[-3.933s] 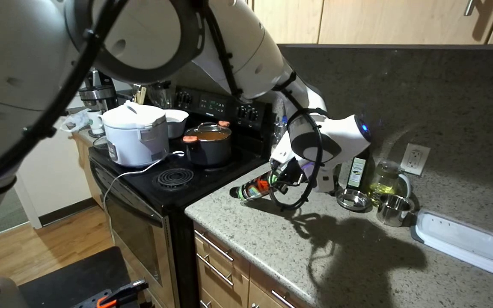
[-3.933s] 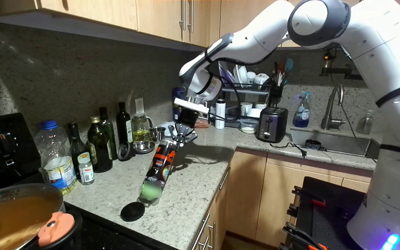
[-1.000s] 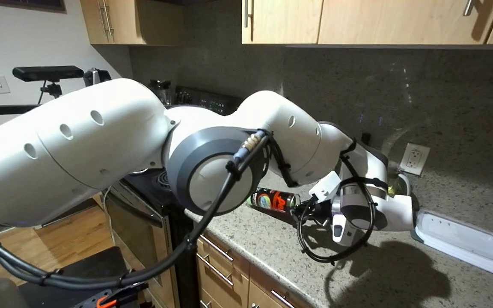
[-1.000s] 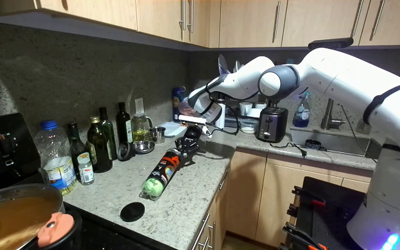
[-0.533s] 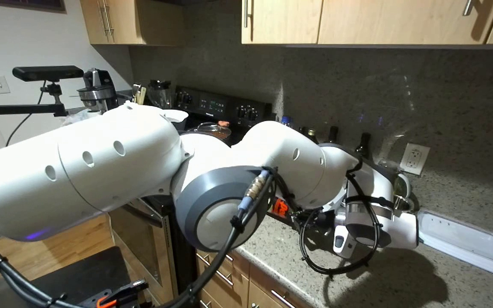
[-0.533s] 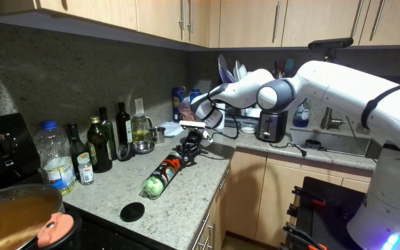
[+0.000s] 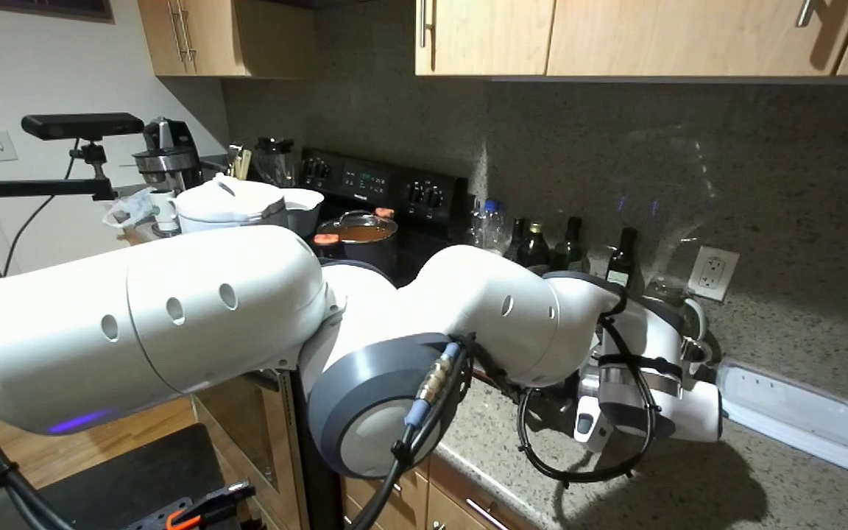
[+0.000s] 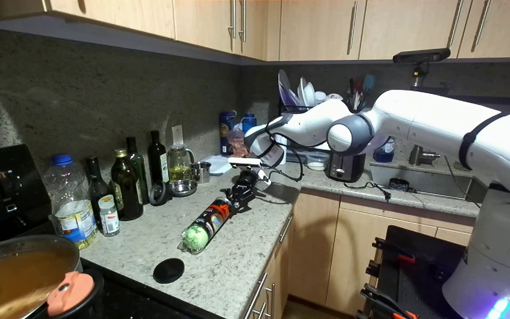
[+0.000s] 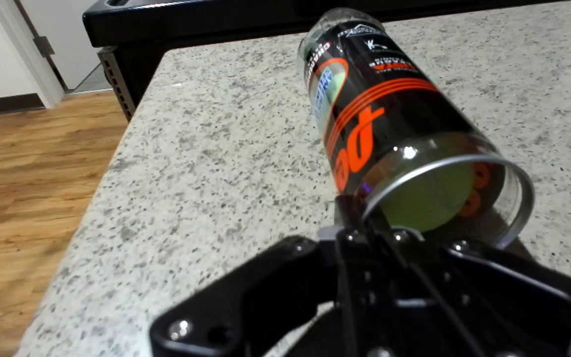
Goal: Put two tennis balls on the counter
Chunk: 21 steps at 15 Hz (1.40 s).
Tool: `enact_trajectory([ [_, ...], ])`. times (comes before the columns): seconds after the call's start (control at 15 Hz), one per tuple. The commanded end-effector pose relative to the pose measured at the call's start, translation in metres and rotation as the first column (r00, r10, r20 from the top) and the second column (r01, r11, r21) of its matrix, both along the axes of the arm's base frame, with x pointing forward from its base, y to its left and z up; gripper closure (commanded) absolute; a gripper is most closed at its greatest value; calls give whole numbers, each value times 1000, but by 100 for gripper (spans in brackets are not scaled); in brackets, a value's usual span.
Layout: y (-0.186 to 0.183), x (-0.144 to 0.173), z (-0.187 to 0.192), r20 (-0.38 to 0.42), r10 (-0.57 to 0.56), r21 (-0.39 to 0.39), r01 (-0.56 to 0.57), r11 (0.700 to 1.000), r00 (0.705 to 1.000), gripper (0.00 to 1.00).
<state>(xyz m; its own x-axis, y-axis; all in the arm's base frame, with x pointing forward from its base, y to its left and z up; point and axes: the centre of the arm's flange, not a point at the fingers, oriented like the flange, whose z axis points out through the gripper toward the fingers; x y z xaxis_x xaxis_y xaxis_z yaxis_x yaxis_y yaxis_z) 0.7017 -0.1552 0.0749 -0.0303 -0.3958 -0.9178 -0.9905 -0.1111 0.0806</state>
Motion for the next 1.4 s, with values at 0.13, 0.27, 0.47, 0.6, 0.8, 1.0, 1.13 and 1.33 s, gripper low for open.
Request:
enact_trajectory([
  [0.13,-8,25,-11,-48,-20,-32,18,999,999,71],
  [0.27,-9,24,-14,-56,-20,-42,17,999,998,65],
  [0.47,-9,21,-15,-62,-25,-55,22,998,998,43],
  [0.6,-10,19,-10,-48,-27,-68,23,997,998,27],
  [0.8,-11,19,6,-13,-25,-98,23,995,1000,10],
  [1.0,-11,20,24,31,-28,-128,32,991,999,5],
  [1.13,-11,22,33,51,-34,-158,42,987,998,7],
  [1.33,-14,25,43,81,-51,-233,69,970,995,3],
])
